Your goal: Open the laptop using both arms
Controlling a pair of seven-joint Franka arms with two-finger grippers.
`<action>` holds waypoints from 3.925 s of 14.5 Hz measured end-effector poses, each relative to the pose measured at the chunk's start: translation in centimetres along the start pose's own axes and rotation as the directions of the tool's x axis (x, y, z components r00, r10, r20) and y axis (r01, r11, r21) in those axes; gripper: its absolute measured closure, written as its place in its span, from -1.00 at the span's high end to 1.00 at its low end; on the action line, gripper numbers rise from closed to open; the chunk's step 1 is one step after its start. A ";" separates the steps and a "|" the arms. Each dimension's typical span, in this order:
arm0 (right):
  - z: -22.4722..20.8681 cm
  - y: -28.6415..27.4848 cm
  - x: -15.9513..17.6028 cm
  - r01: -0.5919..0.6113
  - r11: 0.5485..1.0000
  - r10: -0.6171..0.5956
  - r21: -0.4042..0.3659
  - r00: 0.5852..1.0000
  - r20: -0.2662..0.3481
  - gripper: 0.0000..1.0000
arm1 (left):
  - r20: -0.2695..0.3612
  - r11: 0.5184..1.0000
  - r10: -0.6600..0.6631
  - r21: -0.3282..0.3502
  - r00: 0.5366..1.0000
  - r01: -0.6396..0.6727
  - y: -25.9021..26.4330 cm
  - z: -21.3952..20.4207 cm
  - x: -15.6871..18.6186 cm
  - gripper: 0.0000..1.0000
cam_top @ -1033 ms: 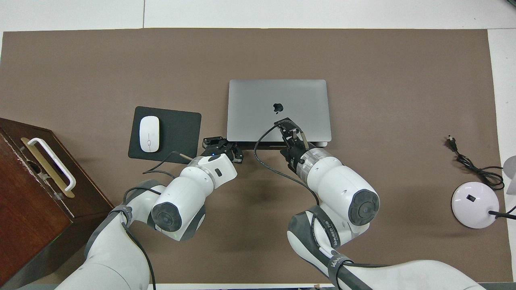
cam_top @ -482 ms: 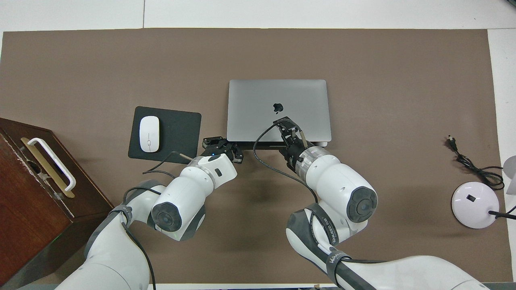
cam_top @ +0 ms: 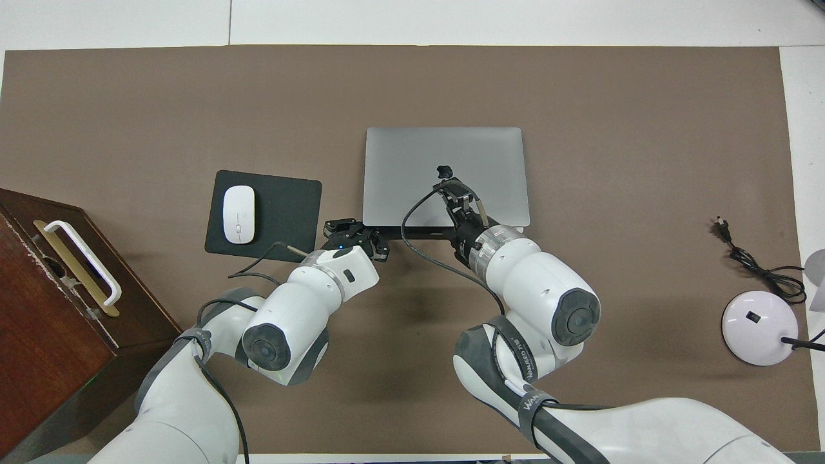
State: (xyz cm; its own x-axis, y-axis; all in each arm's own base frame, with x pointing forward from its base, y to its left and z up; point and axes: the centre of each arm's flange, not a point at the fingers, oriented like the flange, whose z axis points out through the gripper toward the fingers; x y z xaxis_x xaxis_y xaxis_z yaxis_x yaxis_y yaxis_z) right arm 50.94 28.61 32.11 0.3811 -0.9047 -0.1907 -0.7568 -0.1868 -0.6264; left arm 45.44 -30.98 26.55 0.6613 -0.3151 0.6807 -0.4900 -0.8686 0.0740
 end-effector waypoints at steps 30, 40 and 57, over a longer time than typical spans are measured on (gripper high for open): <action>-2.0 -15.8 2.7 -0.015 0.992 0.015 -0.125 1.000 -0.004 1.00 | 0.000 1.000 0.001 0.000 1.000 -0.001 0.0 0.0 0.0 -0.98; -2.4 -20.5 4.1 -0.007 0.987 0.005 -0.162 1.000 -0.010 1.00 | 0.000 1.000 0.001 0.000 1.000 -0.001 0.0 0.0 0.0 -0.98; 0.6 -23.6 7.0 -0.015 0.993 0.013 -0.118 1.000 -0.023 1.00 | -0.001 1.000 0.002 0.000 1.000 -0.002 0.0 0.0 0.0 -0.98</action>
State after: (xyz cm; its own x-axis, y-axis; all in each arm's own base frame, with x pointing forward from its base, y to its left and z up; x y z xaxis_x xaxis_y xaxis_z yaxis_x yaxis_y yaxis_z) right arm 71.79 26.96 45.12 0.3595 -0.9154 -0.1814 -0.8200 -0.2170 -0.5296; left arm 45.47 -30.98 26.54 0.6601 -0.3165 0.6813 -0.4911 -0.8681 0.0726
